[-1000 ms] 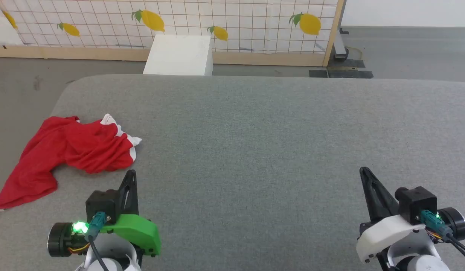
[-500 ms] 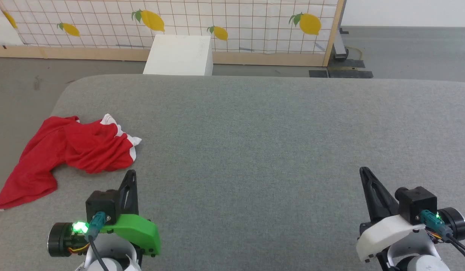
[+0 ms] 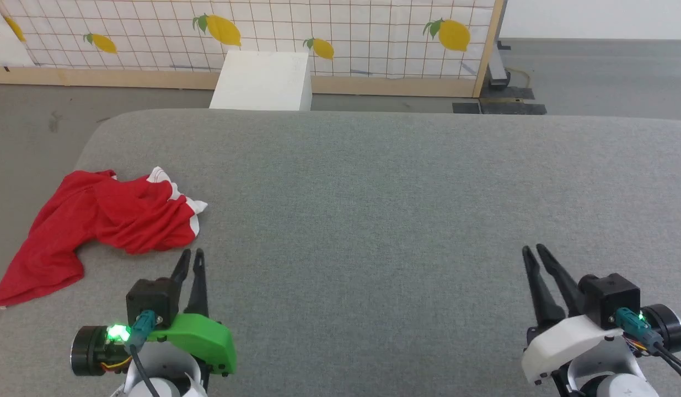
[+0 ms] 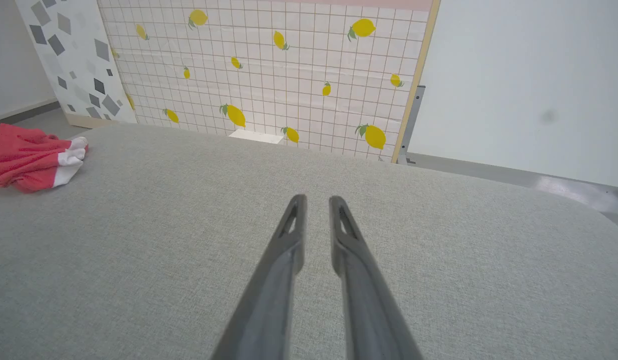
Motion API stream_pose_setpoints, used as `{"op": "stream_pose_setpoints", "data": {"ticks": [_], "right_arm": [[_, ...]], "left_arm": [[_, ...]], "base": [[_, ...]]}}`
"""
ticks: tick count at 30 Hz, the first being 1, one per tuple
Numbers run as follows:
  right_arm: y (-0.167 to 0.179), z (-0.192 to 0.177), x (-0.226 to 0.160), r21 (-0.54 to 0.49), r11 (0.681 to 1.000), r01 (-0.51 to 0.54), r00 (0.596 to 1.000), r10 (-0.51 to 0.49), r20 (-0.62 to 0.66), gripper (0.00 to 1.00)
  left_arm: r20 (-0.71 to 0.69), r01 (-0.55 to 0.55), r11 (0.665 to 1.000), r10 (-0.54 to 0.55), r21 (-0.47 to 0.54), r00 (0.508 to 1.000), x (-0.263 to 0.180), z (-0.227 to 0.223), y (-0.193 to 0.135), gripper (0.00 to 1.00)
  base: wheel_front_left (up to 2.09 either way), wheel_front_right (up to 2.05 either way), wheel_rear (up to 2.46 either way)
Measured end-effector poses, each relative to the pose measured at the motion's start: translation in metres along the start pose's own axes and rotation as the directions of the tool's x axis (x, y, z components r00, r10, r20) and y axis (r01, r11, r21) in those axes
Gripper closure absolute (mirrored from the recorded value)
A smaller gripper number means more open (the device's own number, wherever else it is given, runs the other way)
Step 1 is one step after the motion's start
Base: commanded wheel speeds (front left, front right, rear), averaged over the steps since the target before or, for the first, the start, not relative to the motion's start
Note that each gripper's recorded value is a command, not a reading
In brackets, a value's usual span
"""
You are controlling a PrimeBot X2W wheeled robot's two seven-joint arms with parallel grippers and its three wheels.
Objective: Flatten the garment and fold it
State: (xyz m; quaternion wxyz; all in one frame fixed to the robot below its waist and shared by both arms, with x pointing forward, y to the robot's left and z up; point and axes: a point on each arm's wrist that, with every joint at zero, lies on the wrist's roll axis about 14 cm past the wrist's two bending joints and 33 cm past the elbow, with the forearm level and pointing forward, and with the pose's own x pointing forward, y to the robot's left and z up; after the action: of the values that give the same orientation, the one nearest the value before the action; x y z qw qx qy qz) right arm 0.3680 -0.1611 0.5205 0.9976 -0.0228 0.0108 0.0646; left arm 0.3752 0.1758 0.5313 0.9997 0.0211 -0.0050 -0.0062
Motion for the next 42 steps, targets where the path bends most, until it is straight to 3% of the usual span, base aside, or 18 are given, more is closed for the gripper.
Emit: {"op": "stream_pose_setpoints", "data": {"ticks": [11,22,42], "right_arm": [[0.005,-0.001,0.004,0.003,1.000,-0.016,1.000,0.016,0.004,0.00],[0.028,-0.001,0.017,0.006,0.996,-0.089,0.996,0.089,0.014,0.00],[0.092,0.003,0.046,0.028,0.962,-0.273,0.961,0.271,0.052,0.00]], "left_arm": [[0.000,-0.016,1.000,0.016,-0.014,1.000,-0.004,-0.004,0.003,0.00],[0.006,-0.103,0.994,0.103,-0.020,0.995,-0.019,-0.006,0.028,0.00],[0.034,-0.327,0.944,0.329,-0.045,0.944,-0.067,-0.005,0.093,0.00]], "base": [[0.00,0.00,0.00],[0.00,0.00,0.00],[0.00,0.00,0.00]]}}
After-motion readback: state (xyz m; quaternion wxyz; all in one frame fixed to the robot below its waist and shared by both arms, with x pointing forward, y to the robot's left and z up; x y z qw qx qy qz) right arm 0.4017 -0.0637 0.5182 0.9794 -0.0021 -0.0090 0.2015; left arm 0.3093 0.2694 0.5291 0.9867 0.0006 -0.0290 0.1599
